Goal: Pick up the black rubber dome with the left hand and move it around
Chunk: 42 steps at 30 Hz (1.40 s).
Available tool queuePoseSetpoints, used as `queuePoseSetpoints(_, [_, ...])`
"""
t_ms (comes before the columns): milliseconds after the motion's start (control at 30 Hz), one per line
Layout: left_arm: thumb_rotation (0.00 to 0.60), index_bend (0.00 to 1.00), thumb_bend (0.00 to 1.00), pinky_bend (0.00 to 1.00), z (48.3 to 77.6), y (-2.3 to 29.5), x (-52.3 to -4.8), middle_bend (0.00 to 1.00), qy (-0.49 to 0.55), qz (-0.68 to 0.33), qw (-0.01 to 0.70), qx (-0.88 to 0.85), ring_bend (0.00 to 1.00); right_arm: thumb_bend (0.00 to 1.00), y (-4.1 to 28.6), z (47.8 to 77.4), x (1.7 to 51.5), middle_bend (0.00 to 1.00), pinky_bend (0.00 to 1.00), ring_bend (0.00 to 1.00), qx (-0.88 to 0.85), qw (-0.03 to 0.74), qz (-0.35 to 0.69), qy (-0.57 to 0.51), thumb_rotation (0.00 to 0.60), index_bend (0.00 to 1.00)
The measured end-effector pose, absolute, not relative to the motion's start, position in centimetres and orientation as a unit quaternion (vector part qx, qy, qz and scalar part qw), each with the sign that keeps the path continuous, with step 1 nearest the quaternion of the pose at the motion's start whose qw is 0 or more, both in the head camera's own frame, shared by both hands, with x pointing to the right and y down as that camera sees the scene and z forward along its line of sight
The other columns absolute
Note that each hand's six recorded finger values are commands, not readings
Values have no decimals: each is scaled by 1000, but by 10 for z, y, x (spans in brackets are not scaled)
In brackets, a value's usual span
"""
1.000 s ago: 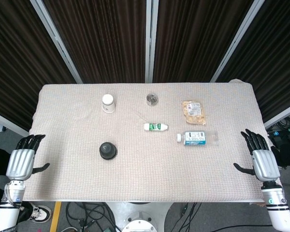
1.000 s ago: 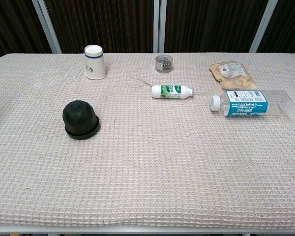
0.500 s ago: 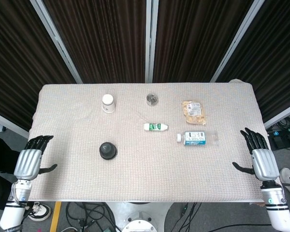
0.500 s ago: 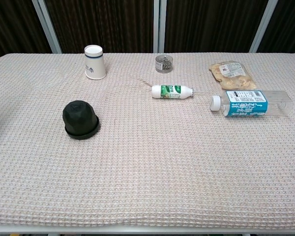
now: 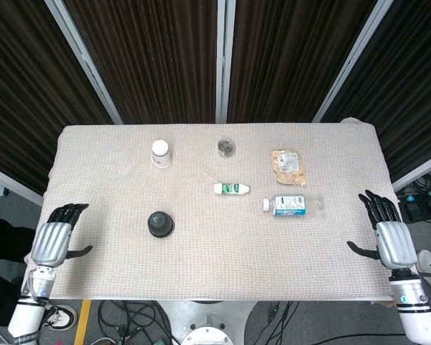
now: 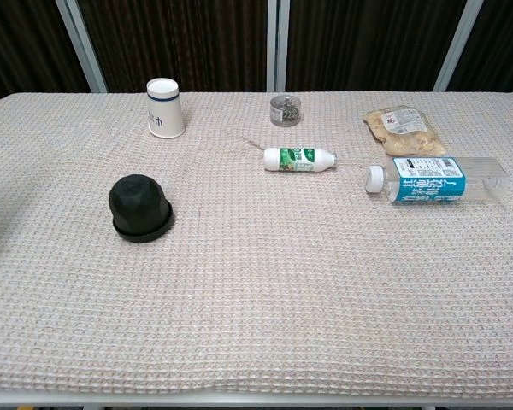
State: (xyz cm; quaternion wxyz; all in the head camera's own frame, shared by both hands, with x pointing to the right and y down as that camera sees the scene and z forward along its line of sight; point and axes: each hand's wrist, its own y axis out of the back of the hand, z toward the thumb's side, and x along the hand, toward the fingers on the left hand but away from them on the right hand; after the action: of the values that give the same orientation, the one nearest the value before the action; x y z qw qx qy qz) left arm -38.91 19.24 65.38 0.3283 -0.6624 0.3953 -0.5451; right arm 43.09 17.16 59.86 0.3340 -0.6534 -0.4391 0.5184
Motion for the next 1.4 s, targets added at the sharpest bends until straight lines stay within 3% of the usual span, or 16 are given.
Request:
queuePoseSetpoints(667, [600,135,0,169,730,168,-299,182,330,-512,291,-738,118,33,169,593,433,0,0,0,-649,340,514,-446,600,0])
queuePoseSetpoints(1400, [600,135,0,201,758,161,-239,198,297,-486,236,-788,119,33,168,600,440,0,0,0,-649,329,523,-444,600,0])
